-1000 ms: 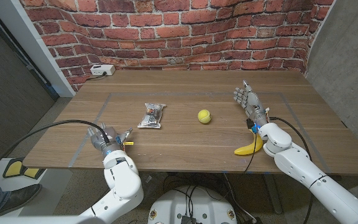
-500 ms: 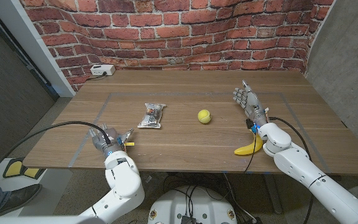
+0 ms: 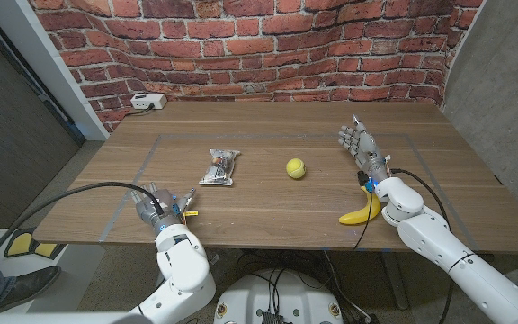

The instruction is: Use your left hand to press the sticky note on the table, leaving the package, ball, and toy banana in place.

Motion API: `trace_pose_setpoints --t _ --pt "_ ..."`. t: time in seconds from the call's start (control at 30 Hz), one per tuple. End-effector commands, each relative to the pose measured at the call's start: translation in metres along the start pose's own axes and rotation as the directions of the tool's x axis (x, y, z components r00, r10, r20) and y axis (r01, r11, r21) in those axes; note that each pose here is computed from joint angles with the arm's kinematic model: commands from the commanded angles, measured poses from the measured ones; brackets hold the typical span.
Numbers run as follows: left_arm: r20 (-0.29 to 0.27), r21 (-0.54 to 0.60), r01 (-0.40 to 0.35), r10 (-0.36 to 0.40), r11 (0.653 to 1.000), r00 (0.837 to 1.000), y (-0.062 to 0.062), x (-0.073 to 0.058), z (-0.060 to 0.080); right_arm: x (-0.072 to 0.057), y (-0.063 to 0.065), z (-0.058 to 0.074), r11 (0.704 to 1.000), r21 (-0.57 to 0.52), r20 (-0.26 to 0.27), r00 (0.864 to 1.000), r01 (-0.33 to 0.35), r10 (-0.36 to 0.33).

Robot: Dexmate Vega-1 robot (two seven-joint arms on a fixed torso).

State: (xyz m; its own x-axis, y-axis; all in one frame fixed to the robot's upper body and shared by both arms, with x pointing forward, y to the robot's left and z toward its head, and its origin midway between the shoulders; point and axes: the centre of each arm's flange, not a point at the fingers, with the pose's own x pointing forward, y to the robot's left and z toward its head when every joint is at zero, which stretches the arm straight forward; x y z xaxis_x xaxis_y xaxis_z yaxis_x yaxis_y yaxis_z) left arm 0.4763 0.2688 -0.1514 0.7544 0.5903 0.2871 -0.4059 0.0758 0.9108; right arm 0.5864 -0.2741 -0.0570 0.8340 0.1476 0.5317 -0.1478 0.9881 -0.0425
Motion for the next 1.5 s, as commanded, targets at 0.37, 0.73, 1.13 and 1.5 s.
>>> trace_pose_setpoints --t 0.37,0.73,1.13,1.5 --pt "0.133 -0.026 0.017 -0.013 1.000 0.991 -0.002 -0.014 0.038 -0.003 -0.010 0.000 1.000 0.006 0.006 1.000 0.003 -0.003" --pt "0.141 -0.055 0.027 -0.019 0.998 0.990 -0.004 -0.030 0.039 -0.002 -0.014 -0.001 1.000 0.011 0.008 1.000 0.004 -0.004" --pt "0.120 -0.060 0.004 0.003 0.998 0.993 0.004 -0.027 0.034 0.002 -0.011 -0.001 1.000 0.011 0.009 1.000 -0.006 0.006" --pt "0.129 -0.048 -0.038 0.044 0.998 0.991 0.020 -0.027 0.028 0.001 -0.009 0.000 1.000 0.010 0.013 1.000 0.008 -0.008"
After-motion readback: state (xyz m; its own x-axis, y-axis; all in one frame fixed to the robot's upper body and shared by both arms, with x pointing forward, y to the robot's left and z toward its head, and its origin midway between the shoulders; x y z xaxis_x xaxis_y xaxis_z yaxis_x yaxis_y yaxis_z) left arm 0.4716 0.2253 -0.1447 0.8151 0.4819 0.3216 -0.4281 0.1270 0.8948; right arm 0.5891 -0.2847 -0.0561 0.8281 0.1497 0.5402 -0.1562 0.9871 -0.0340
